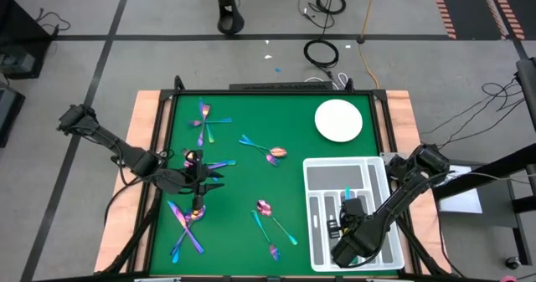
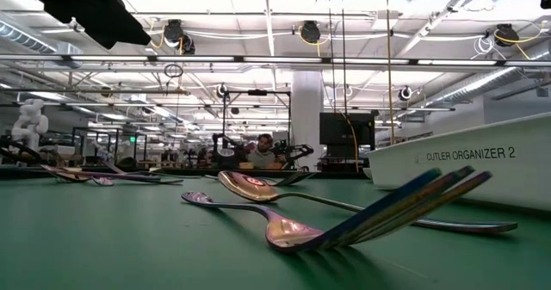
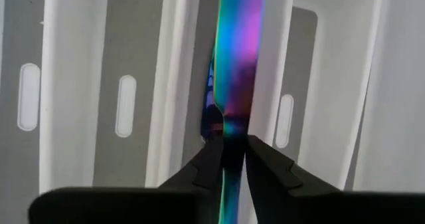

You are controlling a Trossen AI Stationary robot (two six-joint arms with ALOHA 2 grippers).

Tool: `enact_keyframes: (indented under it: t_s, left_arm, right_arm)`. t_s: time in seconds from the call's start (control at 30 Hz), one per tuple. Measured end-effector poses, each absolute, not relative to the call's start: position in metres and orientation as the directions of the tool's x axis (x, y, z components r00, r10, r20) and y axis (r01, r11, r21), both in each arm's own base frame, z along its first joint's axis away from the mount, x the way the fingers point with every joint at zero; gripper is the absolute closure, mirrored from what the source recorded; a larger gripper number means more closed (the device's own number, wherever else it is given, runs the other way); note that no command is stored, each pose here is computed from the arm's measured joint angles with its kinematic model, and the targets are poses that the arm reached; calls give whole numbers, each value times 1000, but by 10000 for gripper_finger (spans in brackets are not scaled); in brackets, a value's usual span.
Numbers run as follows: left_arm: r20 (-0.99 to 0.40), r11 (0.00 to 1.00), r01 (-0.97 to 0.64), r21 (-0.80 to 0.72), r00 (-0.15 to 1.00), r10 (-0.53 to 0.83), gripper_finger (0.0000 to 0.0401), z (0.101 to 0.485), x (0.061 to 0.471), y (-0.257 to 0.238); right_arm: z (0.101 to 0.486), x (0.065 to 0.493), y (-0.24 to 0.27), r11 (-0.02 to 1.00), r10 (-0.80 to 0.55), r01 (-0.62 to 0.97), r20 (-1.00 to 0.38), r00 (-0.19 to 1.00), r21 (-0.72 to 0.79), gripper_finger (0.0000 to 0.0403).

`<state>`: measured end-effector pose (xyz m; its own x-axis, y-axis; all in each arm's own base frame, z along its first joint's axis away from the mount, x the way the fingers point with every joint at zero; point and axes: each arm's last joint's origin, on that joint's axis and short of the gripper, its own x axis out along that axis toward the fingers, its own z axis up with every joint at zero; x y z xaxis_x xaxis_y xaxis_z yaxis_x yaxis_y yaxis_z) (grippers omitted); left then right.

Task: Sort silverware
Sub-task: Put the bottom right knife into the utensil organizer

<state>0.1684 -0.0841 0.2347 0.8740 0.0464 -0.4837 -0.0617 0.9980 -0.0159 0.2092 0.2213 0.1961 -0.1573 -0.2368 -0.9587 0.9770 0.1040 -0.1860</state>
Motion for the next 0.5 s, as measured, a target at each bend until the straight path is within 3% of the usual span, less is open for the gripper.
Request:
enact_keyframes:
  t_s: [0.5]
  left_arm:
    - [-484,998,-62,-16,874,46,276,235,168,-84]
  right_arm:
    - [205,209,219,142,-215,975,-966,-141,-174,330]
